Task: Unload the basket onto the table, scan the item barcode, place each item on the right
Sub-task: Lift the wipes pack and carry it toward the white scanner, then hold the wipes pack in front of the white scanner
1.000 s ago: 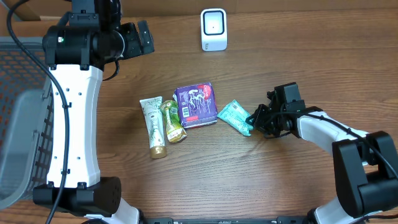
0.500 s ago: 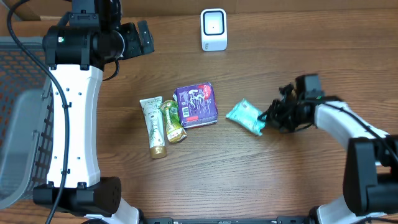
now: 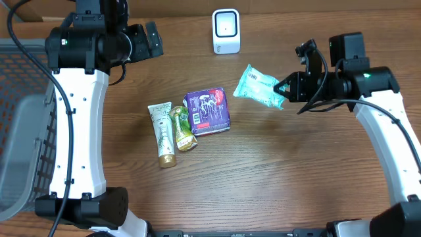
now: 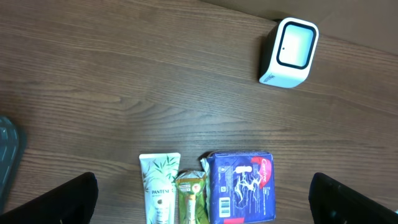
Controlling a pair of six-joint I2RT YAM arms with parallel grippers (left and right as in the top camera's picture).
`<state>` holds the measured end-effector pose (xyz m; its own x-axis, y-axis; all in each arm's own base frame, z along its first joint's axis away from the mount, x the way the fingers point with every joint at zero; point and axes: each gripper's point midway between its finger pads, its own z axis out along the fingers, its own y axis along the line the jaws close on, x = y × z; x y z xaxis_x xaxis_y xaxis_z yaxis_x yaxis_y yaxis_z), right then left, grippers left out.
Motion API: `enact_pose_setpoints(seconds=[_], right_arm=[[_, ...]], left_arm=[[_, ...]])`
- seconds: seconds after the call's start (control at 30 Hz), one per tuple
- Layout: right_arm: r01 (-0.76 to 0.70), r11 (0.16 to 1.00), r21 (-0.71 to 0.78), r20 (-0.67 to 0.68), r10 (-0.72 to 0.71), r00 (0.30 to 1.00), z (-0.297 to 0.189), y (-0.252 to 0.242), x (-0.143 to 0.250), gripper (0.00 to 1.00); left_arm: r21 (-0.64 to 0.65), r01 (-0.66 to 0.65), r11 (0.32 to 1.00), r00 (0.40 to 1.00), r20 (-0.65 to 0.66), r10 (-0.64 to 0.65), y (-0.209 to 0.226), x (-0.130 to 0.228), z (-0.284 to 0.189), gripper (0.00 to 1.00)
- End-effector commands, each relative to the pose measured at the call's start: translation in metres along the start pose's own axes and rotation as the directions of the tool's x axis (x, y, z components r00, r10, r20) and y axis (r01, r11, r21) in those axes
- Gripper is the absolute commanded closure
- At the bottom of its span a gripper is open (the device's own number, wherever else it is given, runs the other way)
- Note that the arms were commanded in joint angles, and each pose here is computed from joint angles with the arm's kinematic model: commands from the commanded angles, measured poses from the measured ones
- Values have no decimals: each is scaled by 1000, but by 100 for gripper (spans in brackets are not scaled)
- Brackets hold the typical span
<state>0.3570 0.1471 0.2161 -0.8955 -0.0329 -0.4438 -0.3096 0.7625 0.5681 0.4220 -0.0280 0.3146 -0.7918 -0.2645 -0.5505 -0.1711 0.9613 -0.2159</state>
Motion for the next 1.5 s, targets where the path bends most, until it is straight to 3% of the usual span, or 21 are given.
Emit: enact_pose_setpoints(seconds=[0.0,0.3,0.47,0.6,0.7,0.87,1.03,1.17,1.47], right_arm=[[118,993,-11,95,-116,989,-29,30,-19,96],[122,992,-22,148,-117,982,-48,55,-18,96],[-35,973,227,232,-19,973,-46,23,-34,96],[-55,911,408,344,-98,934,-49,16,-56,96],[-67,789,610,430,-259,865,-54,9,-88,96],[-92,590,802,428,-459,778,-42,-6,-130,96],[44,391,919,257,-682,685,-4,-1,-166,96],[240,128,962,-33,-820,572,32,5,-181,96],[346,-224,911,-357,-847,393,94,-12,-192,96]], left_arm=[[17,-28,999,1000,6,28,-5,-1,-3,0],[17,-28,999,1000,6,28,-5,-1,-3,0],[17,-28,999,1000,6,28,-5,-1,-3,0],[16,-28,999,1000,6,28,-5,-1,-3,0],[17,-28,999,1000,6,27,-5,-1,-3,0],[17,-28,999,1000,6,28,-5,-1,-3,0],[17,-28,999,1000,6,28,-5,-1,-3,1],[17,-28,999,1000,6,28,-5,-1,-3,0],[17,-28,999,1000,6,28,-5,-1,-3,0]])
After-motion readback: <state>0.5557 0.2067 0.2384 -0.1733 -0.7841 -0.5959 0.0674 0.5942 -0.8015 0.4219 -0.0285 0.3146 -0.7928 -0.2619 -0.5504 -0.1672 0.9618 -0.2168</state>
